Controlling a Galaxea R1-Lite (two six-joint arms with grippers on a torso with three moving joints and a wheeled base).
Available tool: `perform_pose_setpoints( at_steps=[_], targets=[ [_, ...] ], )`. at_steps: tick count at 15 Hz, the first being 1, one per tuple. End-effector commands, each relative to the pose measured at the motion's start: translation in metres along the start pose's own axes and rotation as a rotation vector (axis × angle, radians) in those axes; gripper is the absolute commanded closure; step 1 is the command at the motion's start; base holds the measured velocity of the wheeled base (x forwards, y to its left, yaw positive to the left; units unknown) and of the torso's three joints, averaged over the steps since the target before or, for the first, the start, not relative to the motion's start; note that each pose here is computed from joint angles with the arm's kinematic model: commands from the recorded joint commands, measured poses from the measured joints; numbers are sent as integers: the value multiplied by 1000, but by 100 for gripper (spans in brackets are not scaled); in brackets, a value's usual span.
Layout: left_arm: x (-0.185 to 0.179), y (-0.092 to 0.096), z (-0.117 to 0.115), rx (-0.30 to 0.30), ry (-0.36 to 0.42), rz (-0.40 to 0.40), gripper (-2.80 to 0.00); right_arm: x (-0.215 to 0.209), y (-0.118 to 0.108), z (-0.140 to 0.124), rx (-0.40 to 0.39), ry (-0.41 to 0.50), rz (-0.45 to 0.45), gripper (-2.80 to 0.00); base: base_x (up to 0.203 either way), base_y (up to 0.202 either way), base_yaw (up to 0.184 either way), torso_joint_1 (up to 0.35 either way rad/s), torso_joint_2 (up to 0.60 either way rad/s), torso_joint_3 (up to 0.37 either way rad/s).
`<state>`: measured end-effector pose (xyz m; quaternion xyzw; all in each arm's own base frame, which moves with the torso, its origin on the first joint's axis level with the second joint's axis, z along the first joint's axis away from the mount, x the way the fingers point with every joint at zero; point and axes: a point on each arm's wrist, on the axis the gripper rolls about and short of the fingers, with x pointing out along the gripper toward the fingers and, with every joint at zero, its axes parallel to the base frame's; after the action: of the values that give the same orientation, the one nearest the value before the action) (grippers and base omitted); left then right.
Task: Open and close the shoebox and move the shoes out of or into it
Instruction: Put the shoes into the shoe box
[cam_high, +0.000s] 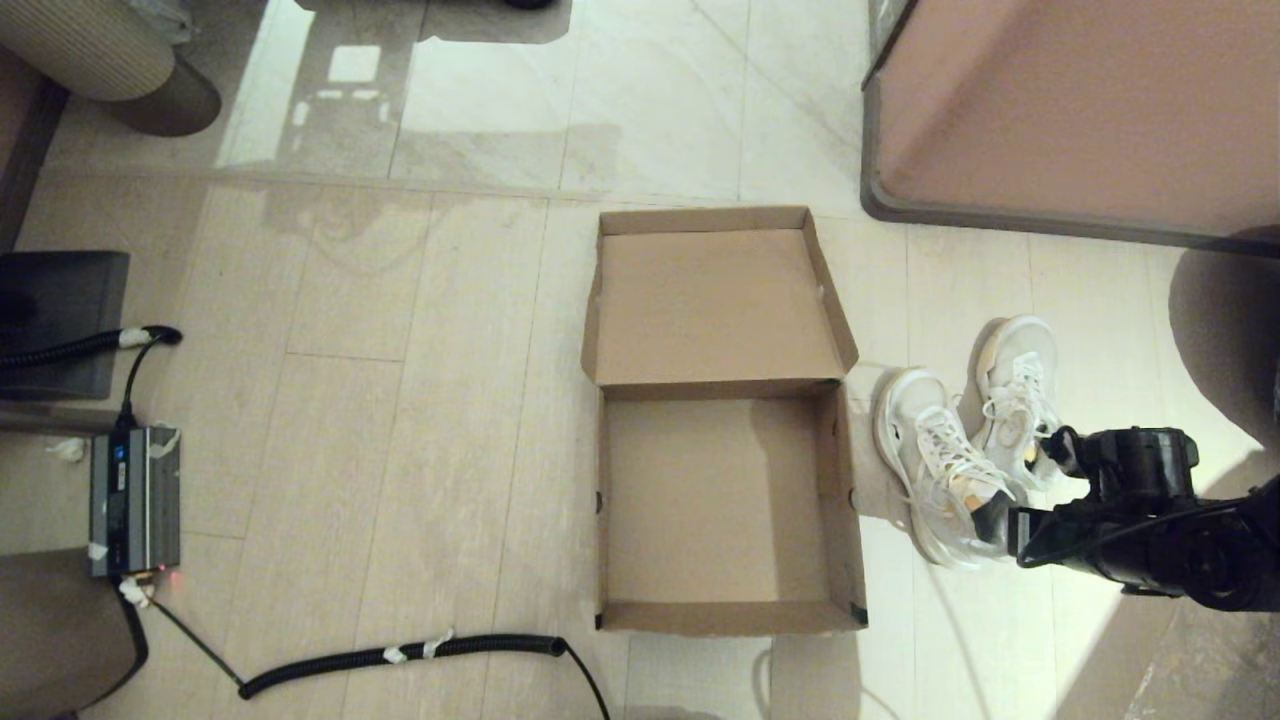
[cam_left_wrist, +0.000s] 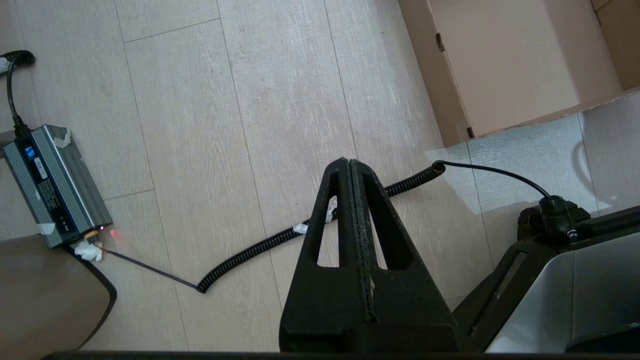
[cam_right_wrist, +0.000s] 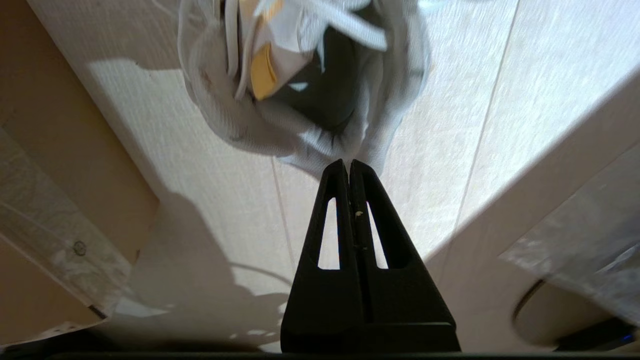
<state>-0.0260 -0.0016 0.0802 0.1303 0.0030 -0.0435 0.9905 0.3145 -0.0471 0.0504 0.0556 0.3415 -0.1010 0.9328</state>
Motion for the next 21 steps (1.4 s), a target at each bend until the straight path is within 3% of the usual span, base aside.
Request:
perform_pose_setpoints(
  at_steps=[1, 3, 7, 8, 11, 12, 19, 20, 21],
  targets=[
    [0, 0, 0, 0, 1, -1, 0, -4, -1, 6, -22, -28, -6, 0, 0, 0, 0, 0, 0, 0],
    [0, 0, 0, -8, 5, -2, 0, -3, -1, 5, -47, -24, -25, 0, 0, 0, 0, 0, 0, 0],
    [1, -1, -3, -81, 15, 1, 0, 12, -2, 5, -58, -15, -65, 0, 0, 0, 0, 0, 0, 0],
    [1, -1, -3, -80, 15, 1, 0, 16, -2, 8, -56, -23, -91, -280, 0, 0, 0, 0, 0, 0],
    [1, -1, -3, -66, 12, 2, 0, 25, -2, 15, -49, -42, -108, -280, 0, 0, 0, 0, 0, 0],
    [2, -1, -4, -34, 11, 2, 0, 28, -2, 15, -49, -42, -110, -280, 0, 0, 0, 0, 0, 0],
    [2, -1, -3, -37, 5, 3, 0, 59, -7, 9, -41, -7, -154, -280, 0, 0, 0, 0, 0, 0],
    [2, -1, -3, -38, 7, 3, 0, 61, -7, 11, -39, -14, -155, 0, 0, 0, 0, 0, 0, 0],
    [1, -1, -4, -42, 10, 2, 0, 63, -9, 14, -36, -23, -159, 0, 0, 0, 0, 0, 0, 0]
  ],
)
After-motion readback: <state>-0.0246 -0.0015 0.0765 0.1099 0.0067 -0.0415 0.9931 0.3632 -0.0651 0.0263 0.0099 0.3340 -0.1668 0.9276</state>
